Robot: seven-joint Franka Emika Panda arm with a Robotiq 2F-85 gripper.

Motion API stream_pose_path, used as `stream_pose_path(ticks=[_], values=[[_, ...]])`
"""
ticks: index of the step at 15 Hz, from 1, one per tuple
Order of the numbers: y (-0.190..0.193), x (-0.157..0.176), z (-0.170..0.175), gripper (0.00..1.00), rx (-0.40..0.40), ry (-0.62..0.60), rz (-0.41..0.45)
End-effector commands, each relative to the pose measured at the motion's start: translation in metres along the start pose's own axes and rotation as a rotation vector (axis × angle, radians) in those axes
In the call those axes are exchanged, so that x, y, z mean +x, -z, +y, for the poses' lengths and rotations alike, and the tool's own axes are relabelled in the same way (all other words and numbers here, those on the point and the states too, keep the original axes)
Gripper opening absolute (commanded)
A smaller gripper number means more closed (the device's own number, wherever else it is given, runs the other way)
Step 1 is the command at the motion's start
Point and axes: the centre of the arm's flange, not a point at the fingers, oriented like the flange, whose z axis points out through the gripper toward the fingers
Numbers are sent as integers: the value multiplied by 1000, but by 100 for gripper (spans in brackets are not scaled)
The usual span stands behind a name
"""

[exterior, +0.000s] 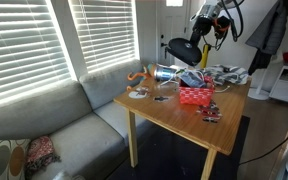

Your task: Pour the contents of the black pouch into the red basket

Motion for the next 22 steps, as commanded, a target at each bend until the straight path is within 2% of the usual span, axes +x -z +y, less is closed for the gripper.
stream_pose_path(ticks=[1,3,6,7,8,9,14,15,22], values=[[10,-25,-31,1,65,120,142],[6,-36,-47,1,143,179,187],[-4,-54,-68,1,196,299,265],[-6,-63,-75,1,225,355,250],[-3,-34,-53,1,170,275,212],[-5,-38,-56,4,176,287,210],[-8,-37,-51,4,175,276,206],[-8,-37,-51,1,176,276,206],[-8,-34,-73,1,260,448,349]])
